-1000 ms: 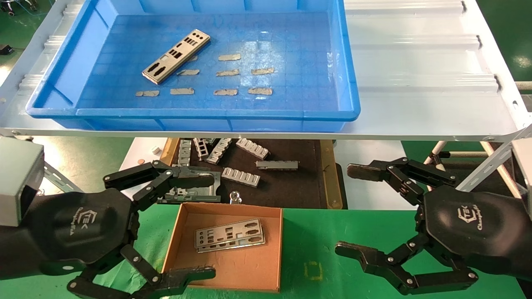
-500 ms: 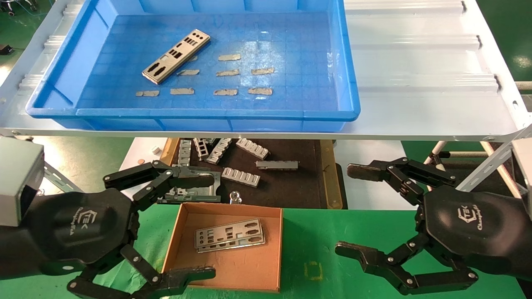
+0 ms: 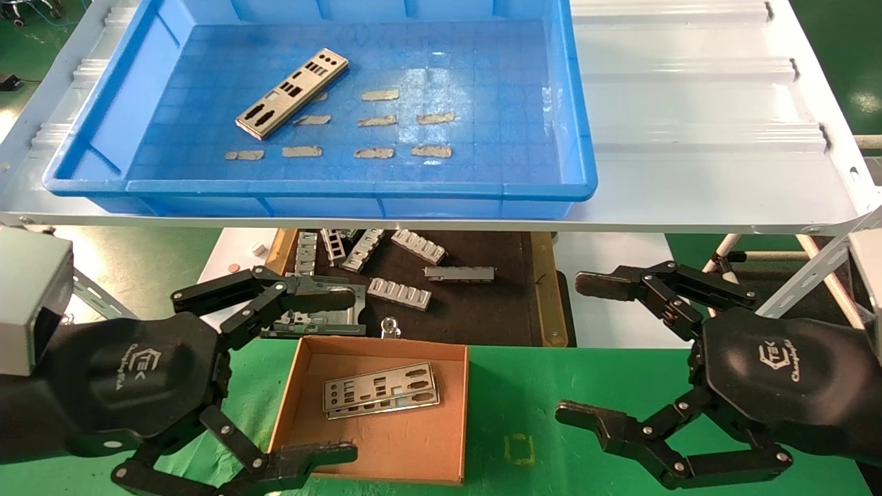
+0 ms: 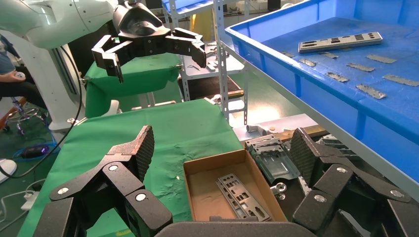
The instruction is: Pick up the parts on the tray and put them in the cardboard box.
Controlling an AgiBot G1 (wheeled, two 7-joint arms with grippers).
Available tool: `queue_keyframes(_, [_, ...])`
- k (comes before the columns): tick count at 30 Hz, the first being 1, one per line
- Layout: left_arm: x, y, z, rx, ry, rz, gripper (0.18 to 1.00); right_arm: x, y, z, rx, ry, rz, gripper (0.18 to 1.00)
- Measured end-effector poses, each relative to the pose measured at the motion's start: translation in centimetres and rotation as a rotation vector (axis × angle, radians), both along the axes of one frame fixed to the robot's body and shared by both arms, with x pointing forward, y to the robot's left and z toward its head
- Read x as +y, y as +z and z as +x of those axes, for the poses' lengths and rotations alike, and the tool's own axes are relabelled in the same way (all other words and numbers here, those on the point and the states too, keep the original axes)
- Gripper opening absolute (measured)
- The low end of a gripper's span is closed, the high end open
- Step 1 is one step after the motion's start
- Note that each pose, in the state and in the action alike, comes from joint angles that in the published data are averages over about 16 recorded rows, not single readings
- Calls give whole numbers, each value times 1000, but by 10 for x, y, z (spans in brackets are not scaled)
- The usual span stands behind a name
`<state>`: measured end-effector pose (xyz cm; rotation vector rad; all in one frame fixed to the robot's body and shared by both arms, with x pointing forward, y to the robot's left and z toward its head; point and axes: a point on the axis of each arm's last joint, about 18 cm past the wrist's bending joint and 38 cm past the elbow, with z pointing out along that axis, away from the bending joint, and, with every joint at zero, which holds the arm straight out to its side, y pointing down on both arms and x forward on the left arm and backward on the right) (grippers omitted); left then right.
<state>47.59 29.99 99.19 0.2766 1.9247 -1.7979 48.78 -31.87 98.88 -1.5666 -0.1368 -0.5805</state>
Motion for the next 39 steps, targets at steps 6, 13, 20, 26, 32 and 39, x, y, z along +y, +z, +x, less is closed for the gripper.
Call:
queue_keyframes(6, [0, 0, 0, 0, 0, 0, 1001, 0, 0, 0, 0, 0, 0, 1001])
queue_keyframes(13, [0, 0, 0, 0, 0, 0, 1001, 0, 0, 0, 0, 0, 0, 1001])
queue_keyframes(20, [0, 0, 0, 0, 0, 0, 1001, 0, 0, 0, 0, 0, 0, 1001])
queue_keyframes(26, [0, 0, 0, 0, 0, 0, 1001, 0, 0, 0, 0, 0, 0, 1001])
queue_keyframes(32, [0, 0, 0, 0, 0, 0, 1001, 0, 0, 0, 0, 0, 0, 1001])
queue_keyframes(39, [0, 0, 0, 0, 0, 0, 1001, 0, 0, 0, 0, 0, 0, 1001])
